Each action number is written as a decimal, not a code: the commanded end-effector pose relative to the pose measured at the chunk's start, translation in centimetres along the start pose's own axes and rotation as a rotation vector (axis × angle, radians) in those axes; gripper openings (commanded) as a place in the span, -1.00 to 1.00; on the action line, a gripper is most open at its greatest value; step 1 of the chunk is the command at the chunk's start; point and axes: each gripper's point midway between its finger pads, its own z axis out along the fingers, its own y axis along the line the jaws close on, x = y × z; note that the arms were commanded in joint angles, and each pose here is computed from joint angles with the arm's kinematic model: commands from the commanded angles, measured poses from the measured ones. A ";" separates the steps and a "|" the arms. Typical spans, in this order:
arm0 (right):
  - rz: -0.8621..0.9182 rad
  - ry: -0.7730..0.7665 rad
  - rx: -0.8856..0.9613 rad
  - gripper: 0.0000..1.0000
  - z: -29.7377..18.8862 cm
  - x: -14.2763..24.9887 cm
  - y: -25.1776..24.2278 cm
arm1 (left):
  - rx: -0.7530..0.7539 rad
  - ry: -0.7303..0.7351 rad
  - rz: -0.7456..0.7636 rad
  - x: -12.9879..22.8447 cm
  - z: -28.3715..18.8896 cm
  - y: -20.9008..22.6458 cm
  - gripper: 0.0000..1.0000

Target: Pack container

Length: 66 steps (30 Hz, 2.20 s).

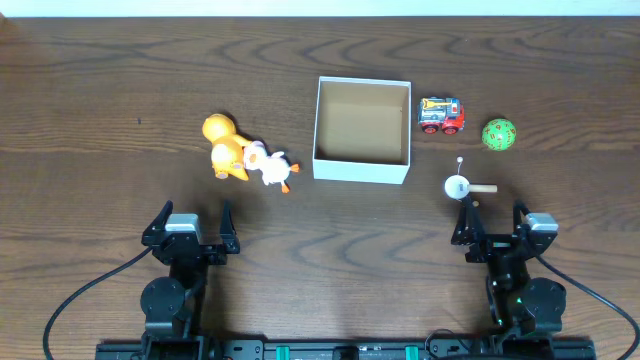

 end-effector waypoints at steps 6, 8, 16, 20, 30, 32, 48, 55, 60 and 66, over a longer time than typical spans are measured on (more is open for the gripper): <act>0.033 -0.015 0.058 0.98 0.0 -0.2 -1.0 | -0.017 0.057 0.014 1.7 0.1 0.3 0.96; 0.032 -0.022 0.086 0.98 0.0 -0.3 -1.5 | -0.017 0.057 0.014 1.7 0.1 0.3 0.96; -0.036 -0.029 0.078 0.98 -0.1 -1.0 -1.2 | -0.017 0.057 0.014 1.7 0.1 0.3 0.96; -0.065 -0.064 0.068 0.99 -0.3 -4.1 -0.1 | -0.017 0.057 0.014 1.7 0.1 0.3 0.96; -0.095 0.045 0.122 0.98 4.7 -15.2 3.0 | -0.017 0.057 0.014 1.7 0.1 0.3 0.96; -0.097 0.124 0.145 0.98 6.7 -16.1 3.2 | -0.017 0.057 0.014 1.7 0.1 0.3 0.96; -0.284 0.563 0.208 0.98 17.0 -13.1 1.7 | -0.017 0.057 0.014 1.7 0.1 0.3 0.96; -0.301 0.609 0.283 0.98 16.0 -12.7 -0.6 | -0.017 0.057 0.014 1.7 0.1 0.3 0.96; -0.286 0.628 0.286 0.98 15.8 -12.4 -1.1 | -0.017 0.057 0.014 1.7 0.1 0.3 0.96; -0.386 0.609 0.067 0.98 18.6 -11.5 1.5 | -0.017 0.057 0.014 1.7 0.1 0.3 0.96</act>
